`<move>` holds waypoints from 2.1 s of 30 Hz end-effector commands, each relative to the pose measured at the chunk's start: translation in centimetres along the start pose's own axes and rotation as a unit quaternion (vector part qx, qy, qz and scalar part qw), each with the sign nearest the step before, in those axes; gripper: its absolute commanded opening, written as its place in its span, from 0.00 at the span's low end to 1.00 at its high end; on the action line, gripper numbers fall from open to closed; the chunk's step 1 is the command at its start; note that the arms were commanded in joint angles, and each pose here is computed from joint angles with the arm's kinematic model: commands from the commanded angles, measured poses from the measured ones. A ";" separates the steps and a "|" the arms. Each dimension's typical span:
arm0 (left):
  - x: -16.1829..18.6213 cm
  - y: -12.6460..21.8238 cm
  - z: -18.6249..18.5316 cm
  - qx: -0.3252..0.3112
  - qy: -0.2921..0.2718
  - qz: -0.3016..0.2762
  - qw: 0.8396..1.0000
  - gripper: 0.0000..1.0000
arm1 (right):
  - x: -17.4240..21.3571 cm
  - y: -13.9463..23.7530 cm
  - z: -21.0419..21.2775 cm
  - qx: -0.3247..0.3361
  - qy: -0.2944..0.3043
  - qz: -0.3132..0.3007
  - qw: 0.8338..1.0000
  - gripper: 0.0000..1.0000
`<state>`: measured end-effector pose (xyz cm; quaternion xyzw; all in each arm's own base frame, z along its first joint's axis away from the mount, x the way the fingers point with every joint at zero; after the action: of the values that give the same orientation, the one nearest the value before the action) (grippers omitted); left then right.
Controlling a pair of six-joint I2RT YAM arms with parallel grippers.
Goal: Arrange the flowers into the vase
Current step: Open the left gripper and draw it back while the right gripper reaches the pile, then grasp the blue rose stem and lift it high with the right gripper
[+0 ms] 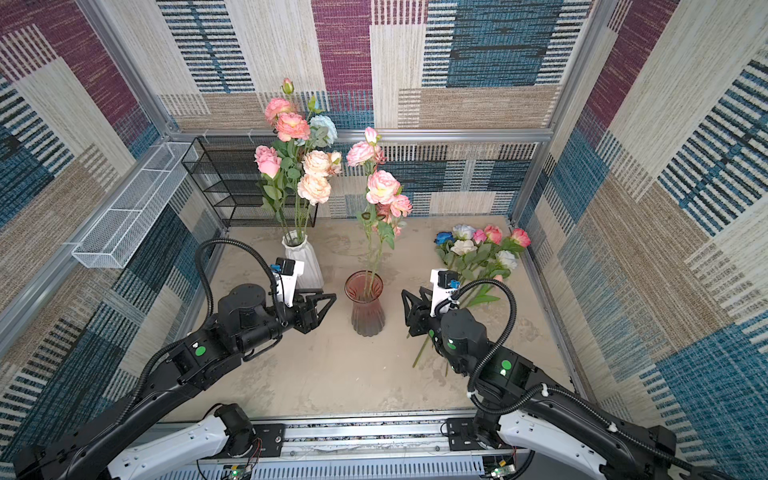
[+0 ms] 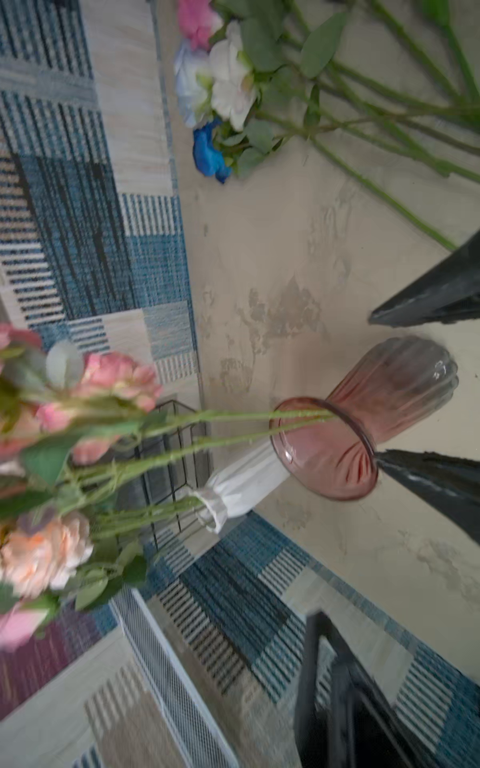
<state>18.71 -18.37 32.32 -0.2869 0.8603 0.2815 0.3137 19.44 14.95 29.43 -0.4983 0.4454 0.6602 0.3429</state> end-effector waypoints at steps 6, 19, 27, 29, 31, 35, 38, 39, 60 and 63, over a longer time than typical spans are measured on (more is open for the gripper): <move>1.5 1.4 2.0 -0.015 0.046 -0.016 0.999 0.54 | 6.1 -8.0 -7.0 0.032 -0.079 0.155 0.984 0.43; 3.1 2.6 3.4 -0.017 0.059 -0.014 0.998 0.53 | 12.4 -14.1 -17.8 0.165 -0.146 0.262 0.939 0.34; 3.1 3.0 3.7 -0.019 0.057 -0.023 0.998 0.52 | 15.1 -14.1 -18.2 0.180 -0.147 0.296 0.926 0.28; 3.2 3.1 3.8 -0.022 0.055 -0.023 0.998 0.52 | 15.5 -14.1 -18.0 0.174 -0.150 0.297 0.927 0.25; 3.1 3.2 3.8 -0.023 0.055 -0.025 0.998 0.52 | 15.9 -14.1 -17.9 0.170 -0.151 0.300 0.926 0.18; 3.0 3.4 3.7 -0.020 0.055 -0.027 0.998 0.52 | 14.6 -13.7 -17.8 0.166 -0.145 0.280 0.935 0.06; 2.9 3.4 3.4 -0.016 0.053 -0.023 0.998 0.53 | 13.0 -13.2 -17.7 0.169 -0.139 0.258 0.941 0.01; 2.9 3.4 3.3 -0.016 0.052 -0.021 0.998 0.53 | 12.6 -13.0 -17.7 0.170 -0.138 0.252 0.943 0.00; 1.5 4.3 1.6 0.014 0.044 -0.030 0.998 0.53 | -4.7 -2.3 -11.7 0.031 -0.120 -0.085 0.989 0.00; 1.1 4.7 1.0 0.025 0.042 -0.032 0.998 0.53 | -7.2 0.1 -10.1 -0.019 -0.105 -0.137 0.985 0.00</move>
<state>15.42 -14.91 31.51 -0.3159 0.8672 0.2502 0.2926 26.18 4.55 32.08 -0.4363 0.3888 0.6657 0.4641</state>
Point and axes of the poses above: each gripper's point midway between its finger pads, its own y axis back along the fingers, its own z axis along the line the jaws close on, x = y × z, the point moved 6 cm from there along y, back along the fingers, and after that the axes turned 15 degrees about y, right-handed, at the moved point
